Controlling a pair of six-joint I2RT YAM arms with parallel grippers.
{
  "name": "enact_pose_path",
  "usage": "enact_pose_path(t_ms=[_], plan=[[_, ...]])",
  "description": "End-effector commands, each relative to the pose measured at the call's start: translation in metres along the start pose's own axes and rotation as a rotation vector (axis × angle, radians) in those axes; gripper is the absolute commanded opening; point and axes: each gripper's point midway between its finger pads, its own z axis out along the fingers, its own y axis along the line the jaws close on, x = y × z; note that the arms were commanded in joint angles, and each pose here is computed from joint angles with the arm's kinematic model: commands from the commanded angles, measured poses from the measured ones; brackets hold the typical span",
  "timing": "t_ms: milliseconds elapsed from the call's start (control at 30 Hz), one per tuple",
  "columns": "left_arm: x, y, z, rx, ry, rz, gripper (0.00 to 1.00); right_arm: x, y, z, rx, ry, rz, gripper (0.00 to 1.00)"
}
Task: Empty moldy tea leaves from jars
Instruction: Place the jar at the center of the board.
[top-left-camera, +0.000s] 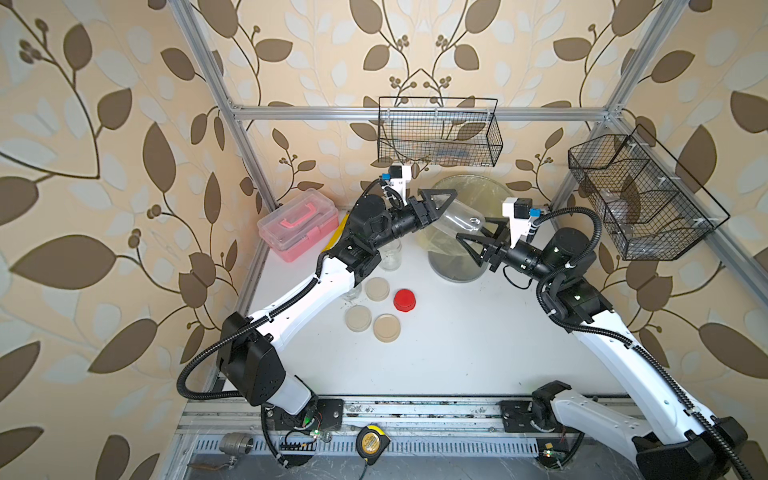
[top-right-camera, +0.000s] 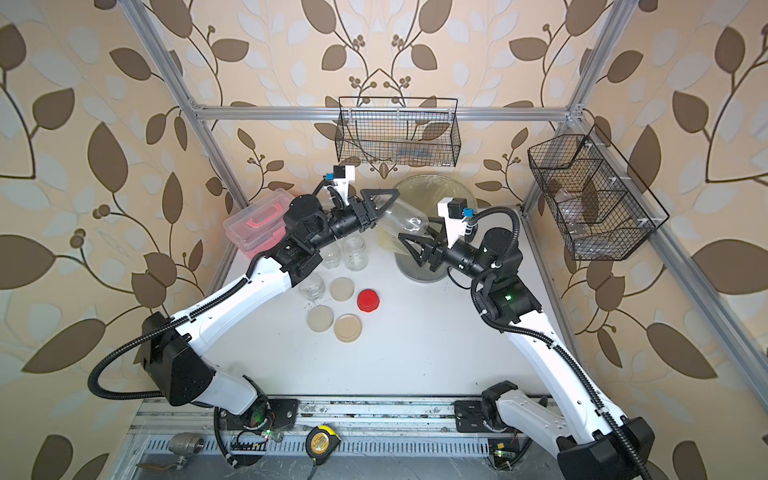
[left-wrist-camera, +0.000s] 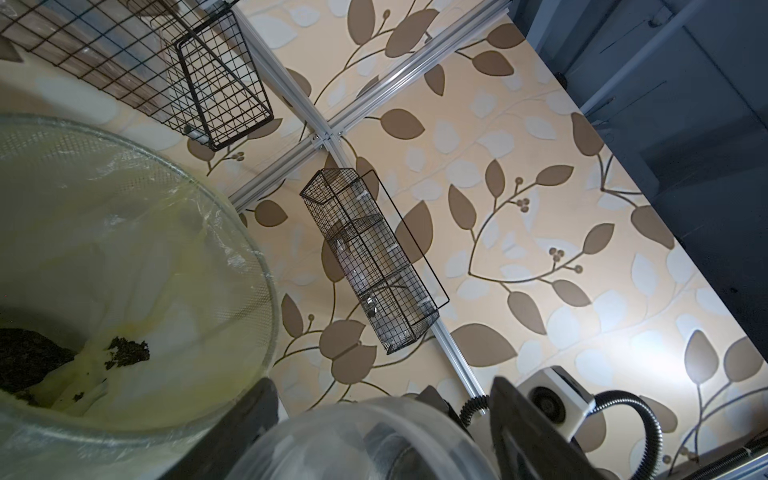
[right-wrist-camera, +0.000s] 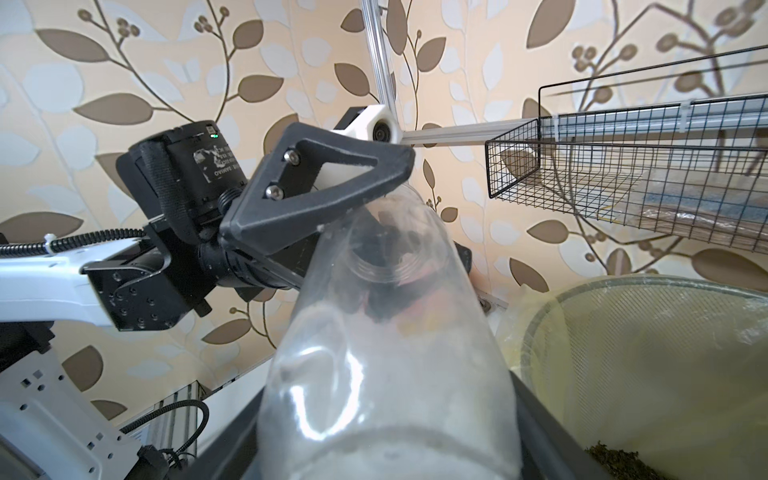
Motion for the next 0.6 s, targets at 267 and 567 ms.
enact_pose_path(t_ms=[267, 567], plan=[[0.008, -0.038, -0.011, 0.08, 0.089, 0.118, 0.59, -0.022, 0.016, -0.002, -0.052, -0.044, -0.055, 0.68], [0.002, -0.048, -0.022, 0.071, 0.05, 0.231, 0.56, -0.03, 0.016, -0.011, -0.026, -0.105, -0.064, 1.0]])
